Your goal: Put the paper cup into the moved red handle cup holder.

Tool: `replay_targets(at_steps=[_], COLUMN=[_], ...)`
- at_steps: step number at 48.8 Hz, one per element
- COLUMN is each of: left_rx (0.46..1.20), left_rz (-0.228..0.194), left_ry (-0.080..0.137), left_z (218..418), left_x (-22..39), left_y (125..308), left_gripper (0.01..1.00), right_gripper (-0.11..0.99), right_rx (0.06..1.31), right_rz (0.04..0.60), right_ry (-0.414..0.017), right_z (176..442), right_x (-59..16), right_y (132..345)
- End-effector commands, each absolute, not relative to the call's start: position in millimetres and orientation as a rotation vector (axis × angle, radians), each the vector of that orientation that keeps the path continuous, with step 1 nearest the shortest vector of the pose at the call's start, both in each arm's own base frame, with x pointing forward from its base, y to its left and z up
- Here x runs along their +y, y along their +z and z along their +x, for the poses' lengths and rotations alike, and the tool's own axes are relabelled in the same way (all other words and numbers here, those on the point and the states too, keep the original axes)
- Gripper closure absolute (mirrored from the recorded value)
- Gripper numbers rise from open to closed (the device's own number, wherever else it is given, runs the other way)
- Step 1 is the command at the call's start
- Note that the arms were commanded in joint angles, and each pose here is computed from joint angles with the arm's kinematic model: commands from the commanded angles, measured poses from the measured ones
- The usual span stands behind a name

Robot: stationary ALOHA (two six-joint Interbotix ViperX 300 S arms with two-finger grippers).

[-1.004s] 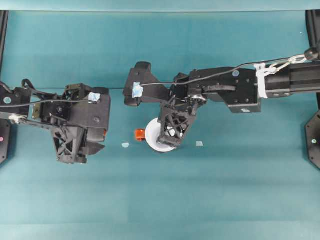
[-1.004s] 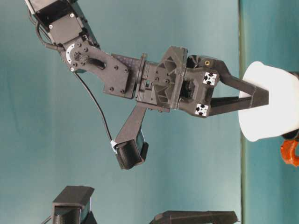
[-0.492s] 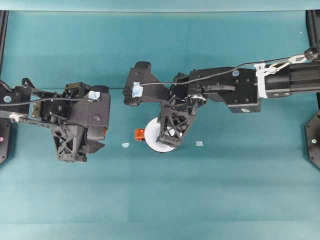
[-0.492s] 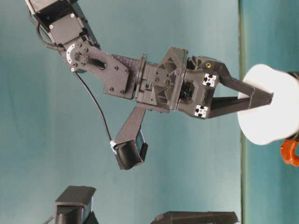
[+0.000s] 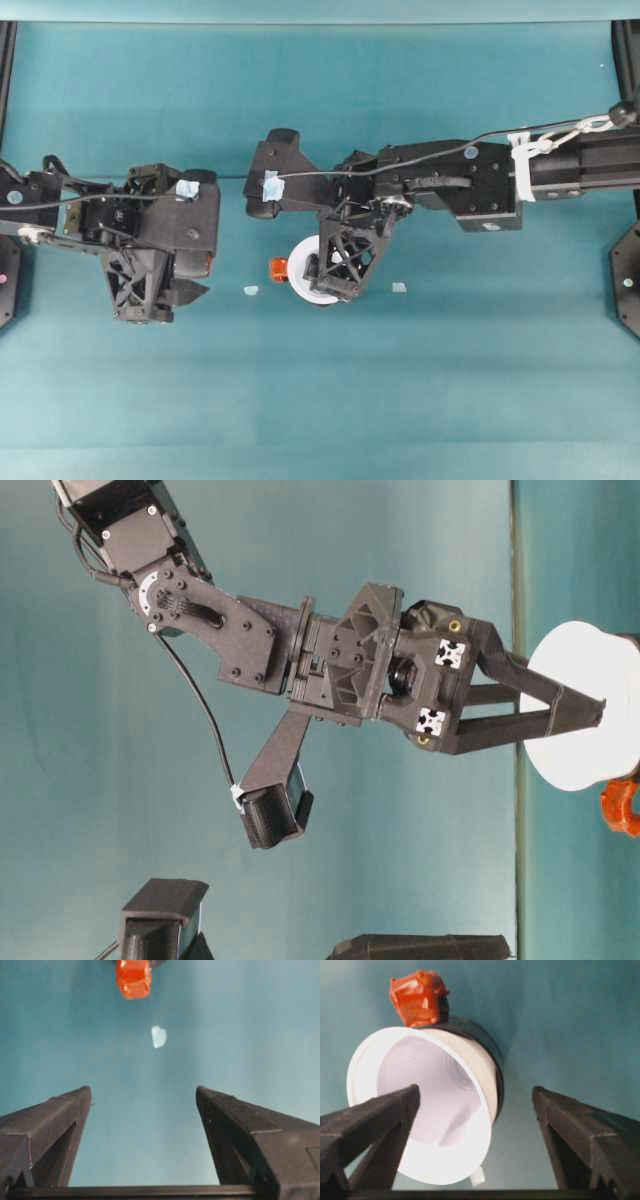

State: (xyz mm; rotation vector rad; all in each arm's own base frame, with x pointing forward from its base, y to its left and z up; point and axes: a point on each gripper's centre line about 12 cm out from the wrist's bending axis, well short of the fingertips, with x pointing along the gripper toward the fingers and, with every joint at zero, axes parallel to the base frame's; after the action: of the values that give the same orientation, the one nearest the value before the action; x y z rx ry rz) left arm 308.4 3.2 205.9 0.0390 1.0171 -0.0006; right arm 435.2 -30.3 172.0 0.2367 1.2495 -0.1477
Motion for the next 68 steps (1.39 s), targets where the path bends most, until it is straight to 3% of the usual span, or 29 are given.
replay_targets(at_steps=[1,11,20,33,51,68], left_rx=[0.991,0.985,0.975,0.968,0.945,0.925], left_rz=[0.021,0.007,0.012,0.010,0.007,0.011], left_ry=[0.010,0.016,0.015,0.015,0.016,0.011], left_z=[309.9,307.8,307.2,306.5,298.8,294.9], left_x=[3.2,2.4,2.8,2.4,2.3,1.0], left_y=[213.1,214.4,216.8,219.2,225.4,232.1], left_gripper=[0.121,0.121,0.121,0.121,0.123,0.122], right_gripper=[0.01,0.01,0.01,0.01,0.01,0.01], right_rx=[1.209,1.160,1.078,0.948,0.838,0.812], right_rz=[0.231,0.204,0.173,0.143,0.121,0.124], right_ry=[-0.142,-0.143,-0.142,-0.106,-0.080,-0.078], right_z=[439.1,436.5,427.6,399.0,359.5,335.1], right_x=[-29.5,-30.7,-31.1,-20.6,-13.0,-12.0], right_y=[183.5,203.2,238.9,282.7,295.4,303.9])
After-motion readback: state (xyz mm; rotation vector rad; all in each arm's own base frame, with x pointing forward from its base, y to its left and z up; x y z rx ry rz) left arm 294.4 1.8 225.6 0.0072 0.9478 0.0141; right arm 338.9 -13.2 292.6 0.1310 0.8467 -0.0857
